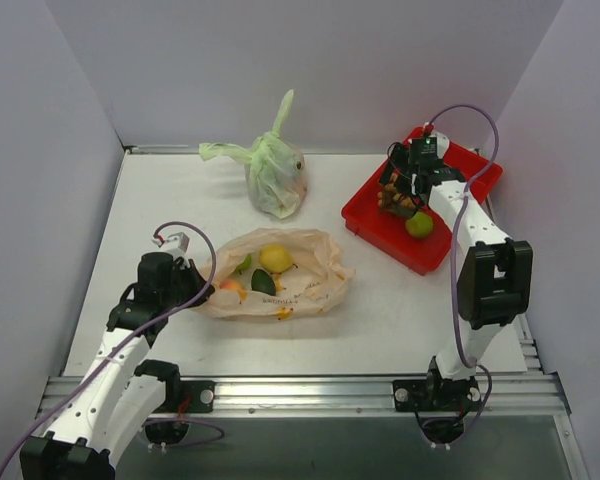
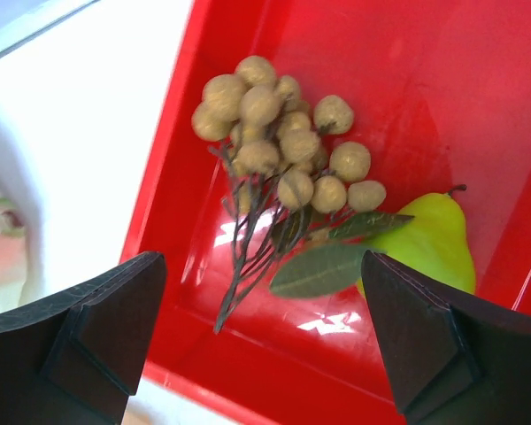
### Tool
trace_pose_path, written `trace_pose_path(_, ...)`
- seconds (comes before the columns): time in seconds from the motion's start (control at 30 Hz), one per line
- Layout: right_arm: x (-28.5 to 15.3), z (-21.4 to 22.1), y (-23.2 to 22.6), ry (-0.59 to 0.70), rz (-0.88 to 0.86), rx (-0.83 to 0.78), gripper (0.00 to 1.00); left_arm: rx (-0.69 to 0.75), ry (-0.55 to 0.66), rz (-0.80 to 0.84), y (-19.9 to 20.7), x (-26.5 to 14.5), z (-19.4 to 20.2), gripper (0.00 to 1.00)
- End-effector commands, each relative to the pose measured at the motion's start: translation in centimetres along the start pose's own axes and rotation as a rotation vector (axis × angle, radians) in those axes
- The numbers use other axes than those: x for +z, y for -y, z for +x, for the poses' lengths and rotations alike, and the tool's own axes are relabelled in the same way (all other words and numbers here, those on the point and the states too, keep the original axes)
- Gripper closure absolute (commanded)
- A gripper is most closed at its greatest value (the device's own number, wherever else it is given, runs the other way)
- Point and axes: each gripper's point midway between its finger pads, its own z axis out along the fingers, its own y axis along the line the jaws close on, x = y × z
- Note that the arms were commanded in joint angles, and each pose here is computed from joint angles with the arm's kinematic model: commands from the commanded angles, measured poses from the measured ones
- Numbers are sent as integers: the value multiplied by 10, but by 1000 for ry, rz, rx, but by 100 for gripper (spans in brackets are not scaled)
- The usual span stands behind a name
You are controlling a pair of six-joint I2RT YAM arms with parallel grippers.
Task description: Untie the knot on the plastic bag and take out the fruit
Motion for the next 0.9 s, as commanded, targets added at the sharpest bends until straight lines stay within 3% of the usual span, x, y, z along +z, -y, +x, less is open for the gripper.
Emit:
trace_pose_path(0.0,-53,-25,-29,99,-126,-47,3,4,52,20,7,-3,-17,100)
trace_pose_path(0.1,-90,-16,-60,114,-245,-124,3,4,53,20,7,-3,-17,100)
trace_pose_path(0.27,-158,34,-127,55,-571,-285,5,4,49,19,6,-3,-15,100)
trace_pose_path(0.43,-234,107,-186,-11,-840,-453,6,3,49,13,5,-3,-16,100)
trace_pose_path(0.53,-253,156,-201,-87,-924,-506,6,2,57,5,5,-4,-19,100)
trace_pose_path(0.7,-229,220,-185,-212,-881,-467,7,-19,101,26,20,-15,-41,100)
trace_pose_path(0.87,-187,225,-152,-207,-735,-377,7,19,213,154,86,-48,-113,100)
